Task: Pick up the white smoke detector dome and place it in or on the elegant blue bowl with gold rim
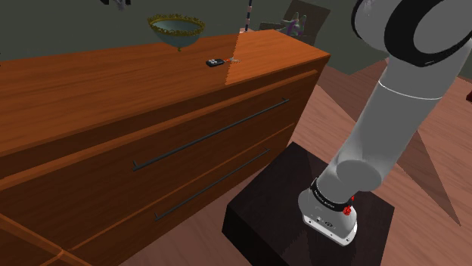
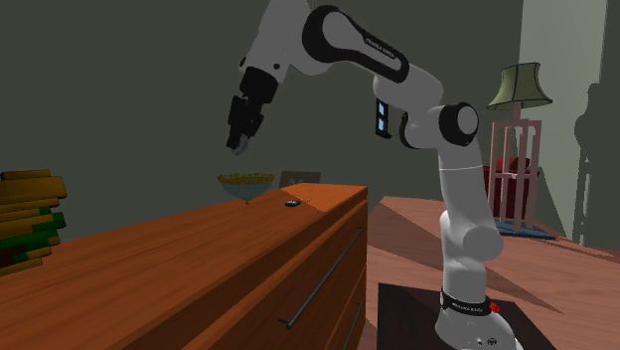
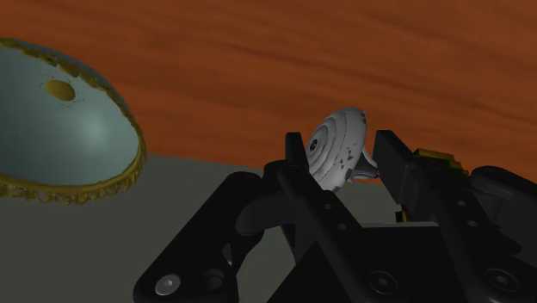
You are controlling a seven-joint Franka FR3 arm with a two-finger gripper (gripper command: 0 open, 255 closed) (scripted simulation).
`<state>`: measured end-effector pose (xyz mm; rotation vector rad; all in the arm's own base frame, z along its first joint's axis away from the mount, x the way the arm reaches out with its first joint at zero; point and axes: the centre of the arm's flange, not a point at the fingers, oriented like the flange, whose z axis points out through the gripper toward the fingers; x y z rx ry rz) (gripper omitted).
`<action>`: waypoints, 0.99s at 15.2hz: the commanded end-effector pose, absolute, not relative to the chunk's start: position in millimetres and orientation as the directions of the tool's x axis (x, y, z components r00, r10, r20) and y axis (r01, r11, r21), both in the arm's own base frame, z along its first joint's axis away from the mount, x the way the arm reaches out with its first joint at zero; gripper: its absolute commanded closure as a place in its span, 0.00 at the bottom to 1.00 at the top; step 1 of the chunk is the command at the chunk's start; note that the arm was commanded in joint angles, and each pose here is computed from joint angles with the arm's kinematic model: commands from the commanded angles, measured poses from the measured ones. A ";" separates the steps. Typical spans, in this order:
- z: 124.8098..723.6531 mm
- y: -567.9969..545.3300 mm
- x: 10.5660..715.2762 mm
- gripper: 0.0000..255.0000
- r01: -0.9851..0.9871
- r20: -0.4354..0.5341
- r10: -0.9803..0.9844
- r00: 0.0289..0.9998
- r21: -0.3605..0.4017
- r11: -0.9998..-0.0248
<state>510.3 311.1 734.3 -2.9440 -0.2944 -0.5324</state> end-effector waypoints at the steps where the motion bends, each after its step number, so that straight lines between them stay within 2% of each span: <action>1: 735.8 288.2 521.3 1.00 0.216 0.359 0.168 0.918 -0.098 -0.971; 15: 734.3 122.1 602.4 1.00 0.216 0.359 0.168 0.918 -0.098 -0.971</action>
